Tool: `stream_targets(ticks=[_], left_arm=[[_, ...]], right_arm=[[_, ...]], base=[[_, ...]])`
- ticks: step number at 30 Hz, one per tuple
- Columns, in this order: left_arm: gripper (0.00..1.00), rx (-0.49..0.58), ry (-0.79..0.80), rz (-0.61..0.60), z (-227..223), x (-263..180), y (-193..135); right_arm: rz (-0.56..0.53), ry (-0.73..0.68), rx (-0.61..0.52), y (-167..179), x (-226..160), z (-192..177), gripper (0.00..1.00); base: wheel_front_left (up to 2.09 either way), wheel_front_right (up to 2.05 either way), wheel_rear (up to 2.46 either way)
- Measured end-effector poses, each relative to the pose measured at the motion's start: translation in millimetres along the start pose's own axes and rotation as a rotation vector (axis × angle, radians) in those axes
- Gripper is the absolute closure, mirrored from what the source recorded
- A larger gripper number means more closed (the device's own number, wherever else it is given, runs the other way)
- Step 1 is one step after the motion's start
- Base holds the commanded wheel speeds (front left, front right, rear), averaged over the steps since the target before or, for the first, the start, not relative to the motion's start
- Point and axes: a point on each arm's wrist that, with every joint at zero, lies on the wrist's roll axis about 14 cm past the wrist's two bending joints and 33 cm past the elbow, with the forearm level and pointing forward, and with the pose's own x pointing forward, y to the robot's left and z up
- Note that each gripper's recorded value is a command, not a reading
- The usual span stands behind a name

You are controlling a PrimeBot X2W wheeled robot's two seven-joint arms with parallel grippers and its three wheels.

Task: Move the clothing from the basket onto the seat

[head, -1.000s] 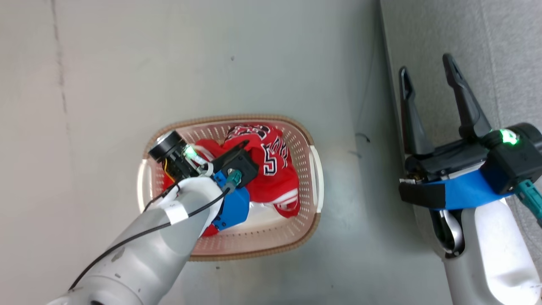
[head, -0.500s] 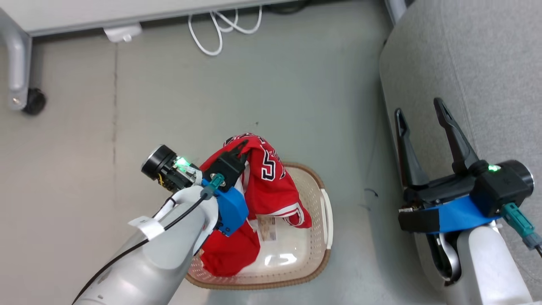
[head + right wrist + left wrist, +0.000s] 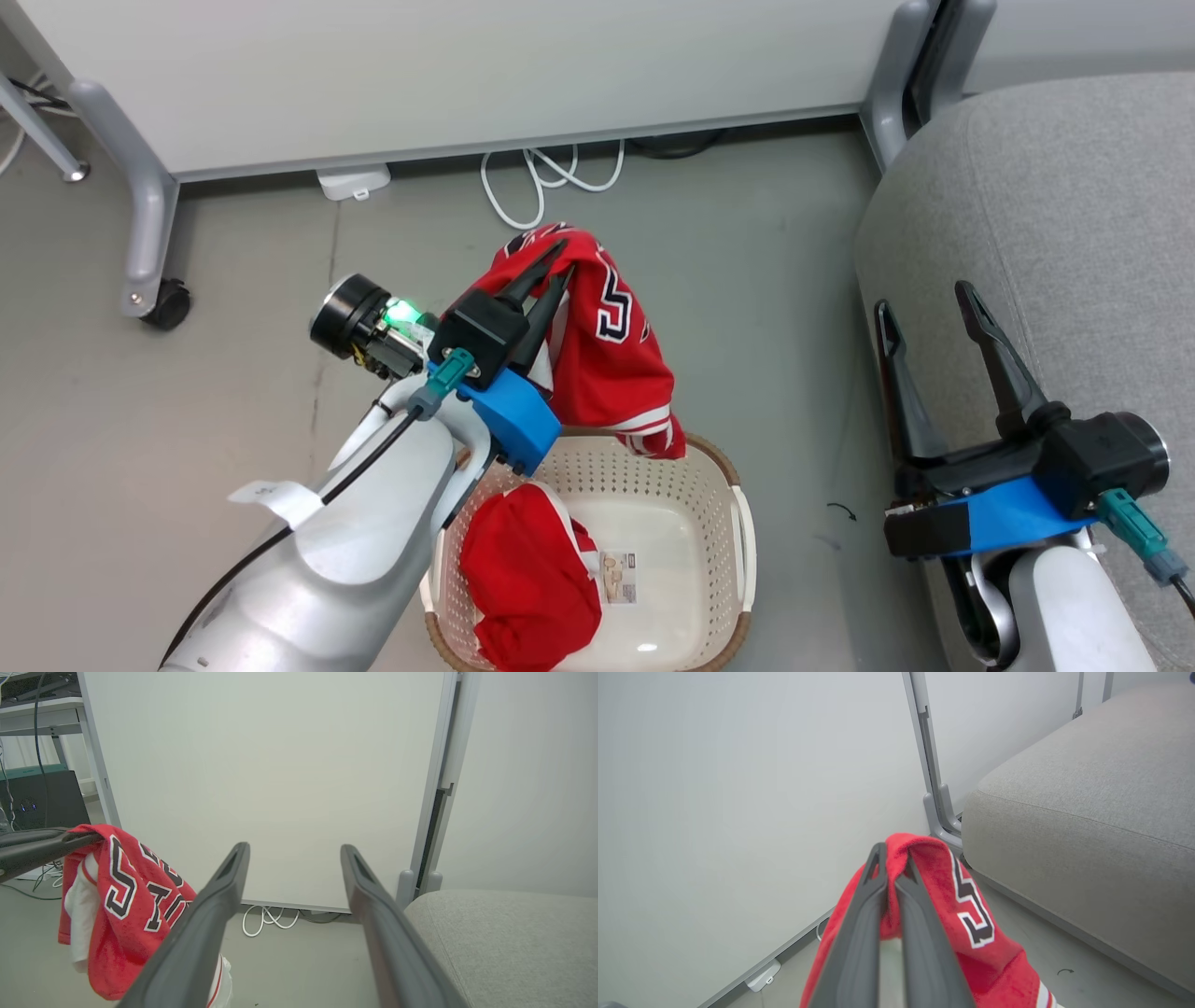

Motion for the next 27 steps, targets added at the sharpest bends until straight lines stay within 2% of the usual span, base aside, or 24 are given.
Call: stream_targets(ticks=[12, 27], left_arm=[[1.0, -0.102, -0.181, 0.0, 64.2, -3.4, 2.1], [1.0, -0.126, -0.205, -0.053, 78.7, -7.9, -17.8]], right_arm=[[0.003, -0.017, 0.014, 4.2, -11.4, 10.4, 0.0], [0.004, -0.033, 0.032, 6.9, -18.4, 18.1, 0.0]], base=[[0.0, 0.0, 0.0], [0.0, 0.0, 0.0]])
